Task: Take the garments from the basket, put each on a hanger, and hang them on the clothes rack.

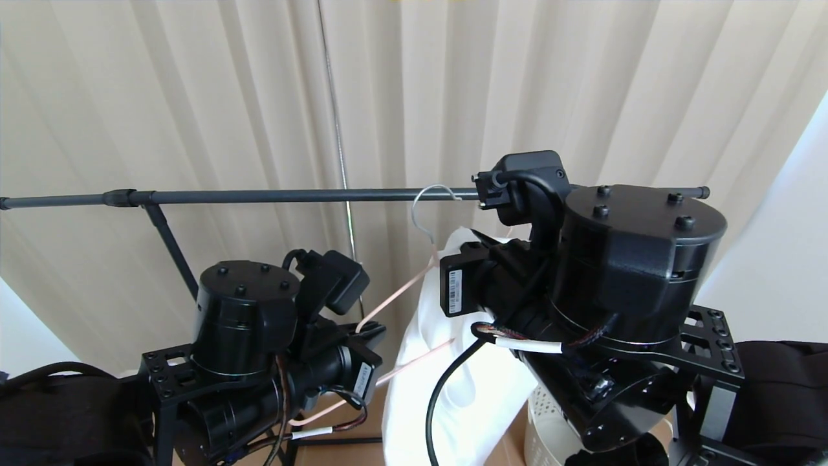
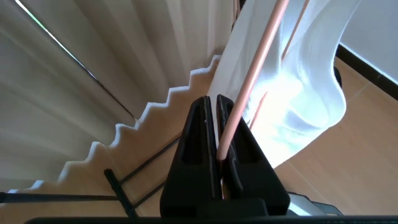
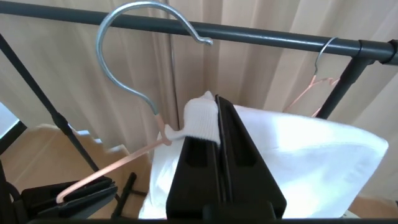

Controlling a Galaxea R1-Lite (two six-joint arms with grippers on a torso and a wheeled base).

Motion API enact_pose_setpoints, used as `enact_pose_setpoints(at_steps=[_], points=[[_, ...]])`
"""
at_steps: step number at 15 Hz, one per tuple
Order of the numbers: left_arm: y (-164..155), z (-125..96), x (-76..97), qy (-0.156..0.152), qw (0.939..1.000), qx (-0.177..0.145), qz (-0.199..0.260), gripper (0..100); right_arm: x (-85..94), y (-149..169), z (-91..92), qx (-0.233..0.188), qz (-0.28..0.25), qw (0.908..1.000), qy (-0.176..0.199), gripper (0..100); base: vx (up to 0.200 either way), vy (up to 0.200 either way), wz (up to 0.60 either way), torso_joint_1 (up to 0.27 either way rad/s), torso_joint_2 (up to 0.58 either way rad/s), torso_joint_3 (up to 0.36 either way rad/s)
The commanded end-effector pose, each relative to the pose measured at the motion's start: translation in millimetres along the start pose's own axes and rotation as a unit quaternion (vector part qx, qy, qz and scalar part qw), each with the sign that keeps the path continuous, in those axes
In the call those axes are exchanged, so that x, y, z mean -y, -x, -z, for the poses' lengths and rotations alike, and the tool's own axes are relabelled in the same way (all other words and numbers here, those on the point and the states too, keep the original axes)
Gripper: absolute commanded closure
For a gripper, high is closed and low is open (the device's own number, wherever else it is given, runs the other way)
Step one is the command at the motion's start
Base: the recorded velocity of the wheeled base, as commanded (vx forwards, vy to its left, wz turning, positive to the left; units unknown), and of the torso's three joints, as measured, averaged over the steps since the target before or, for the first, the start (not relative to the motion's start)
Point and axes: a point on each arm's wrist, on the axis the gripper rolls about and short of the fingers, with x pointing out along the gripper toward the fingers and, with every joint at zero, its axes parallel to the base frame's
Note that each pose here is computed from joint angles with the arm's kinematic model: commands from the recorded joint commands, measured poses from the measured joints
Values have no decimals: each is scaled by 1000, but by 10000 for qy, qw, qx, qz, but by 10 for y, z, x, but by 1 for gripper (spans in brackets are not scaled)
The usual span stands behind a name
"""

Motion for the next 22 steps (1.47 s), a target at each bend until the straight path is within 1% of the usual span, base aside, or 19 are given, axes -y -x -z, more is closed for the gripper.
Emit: enact_pose_setpoints(at_steps=[1, 3, 4, 8, 11, 13, 18, 20, 21, 22], points=[[24, -16, 0, 5, 10000, 48, 3, 100, 5, -3, 4, -5, 11, 10000, 7, 100, 0, 0, 0, 0, 0, 0], [35, -26, -7, 13, 10000, 78, -6, 100, 63, -37, -11, 9, 109, 9999, -18, 100, 0, 0, 0, 0, 0, 0], [38, -27, -8, 13, 10000, 78, -6, 100, 91, -51, -23, 21, 154, 9999, -32, 0, 0, 0, 0, 0, 0, 0], [70, -40, -13, 21, 9999, 123, -8, 100, 190, -56, -79, 75, 272, 9996, -80, 0, 0, 0, 0, 0, 0, 0], [108, -49, -32, 37, 9999, 166, -31, 100, 203, -63, -85, 80, 286, 9995, -78, 0, 0, 0, 0, 0, 0, 0], [119, -57, -38, 43, 9998, 188, -40, 100, 210, -55, -78, 67, 272, 9996, -68, 0, 0, 0, 0, 0, 0, 0], [132, -74, -155, 144, 9994, 233, -232, 100, 208, -55, -3, -34, 227, 9997, 27, 0, 0, 0, 0, 0, 0, 0], [130, -82, -164, 151, 9993, 247, -248, 100, 207, -37, 4, -53, 129, 9999, 38, 0, 0, 0, 0, 0, 0, 0], [133, -93, -173, 160, 9992, 268, -263, 100, 210, -31, 21, -84, 47, 9999, 58, 0, 0, 0, 0, 0, 0, 0], [137, -117, -183, 181, 9987, 380, -277, 100, 208, -19, 38, -109, 18, 9999, 87, 0, 0, 0, 0, 0, 0, 0]])
